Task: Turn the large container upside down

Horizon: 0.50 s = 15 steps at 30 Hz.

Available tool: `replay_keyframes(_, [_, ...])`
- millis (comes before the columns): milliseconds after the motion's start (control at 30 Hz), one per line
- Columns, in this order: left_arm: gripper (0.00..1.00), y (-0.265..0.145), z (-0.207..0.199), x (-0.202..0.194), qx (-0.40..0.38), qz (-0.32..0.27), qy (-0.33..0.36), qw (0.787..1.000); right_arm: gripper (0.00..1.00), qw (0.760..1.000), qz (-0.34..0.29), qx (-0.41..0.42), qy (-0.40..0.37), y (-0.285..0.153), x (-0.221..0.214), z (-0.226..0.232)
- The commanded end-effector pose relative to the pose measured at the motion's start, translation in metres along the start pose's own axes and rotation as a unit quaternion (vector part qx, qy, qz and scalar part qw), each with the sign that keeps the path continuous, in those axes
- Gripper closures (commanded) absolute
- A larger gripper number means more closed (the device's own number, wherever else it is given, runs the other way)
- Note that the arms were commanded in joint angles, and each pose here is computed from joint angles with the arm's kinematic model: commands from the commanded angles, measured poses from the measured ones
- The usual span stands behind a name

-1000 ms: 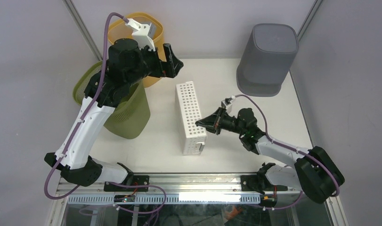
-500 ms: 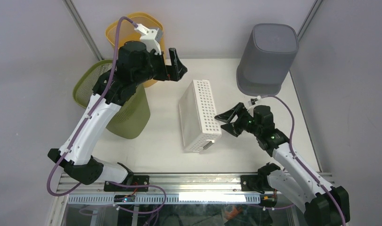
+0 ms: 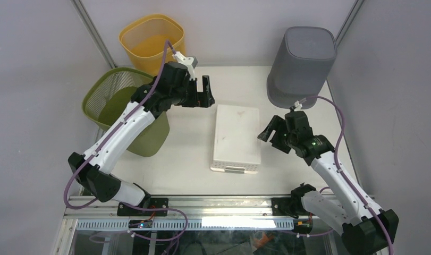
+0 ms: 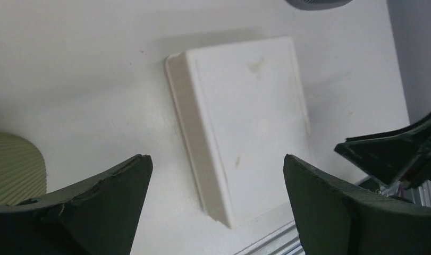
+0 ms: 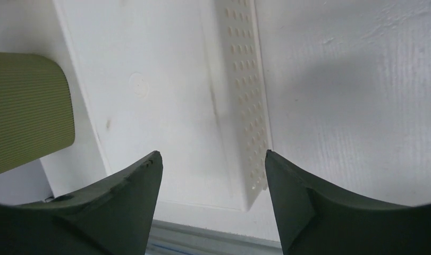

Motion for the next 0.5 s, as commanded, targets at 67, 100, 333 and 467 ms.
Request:
replay_keyframes(67, [0.01, 0.045, 0.008, -0.041, 0.019, 0.072, -0.038, 0.996, 0.26, 0.992, -0.094, -0.045, -0.067, -0.026, 0.035, 0.003])
replay_keyframes(100, [0.01, 0.051, 0.009, -0.048, 0.017, 0.082, -0.042, 0.996, 0.26, 0.991, -0.102, -0.047, -0.073, -0.029, 0.038, 0.004])
replay_keyframes(333, [0.01, 0.095, -0.019, -0.086, -0.044, 0.134, -0.055, 0.989, 0.26, 0.983, -0.145, -0.044, -0.101, -0.059, 0.059, 0.021])
replay_keyframes(467, [0.05, 0.13, -0.045, -0.109, -0.073, 0.161, -0.052, 0.983, 0.26, 0.981, -0.162, -0.025, -0.103, -0.078, 0.067, 0.034])
Point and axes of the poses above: each gripper's point midway between its finger pads, its own y axis out along the fingers, its own z axis along the line the jaws close on, x = y × z, the point moved 6 cm from there along -y, back along the fingers, and after that the axes turned 11 degrees about y, right-handed, at the moved point
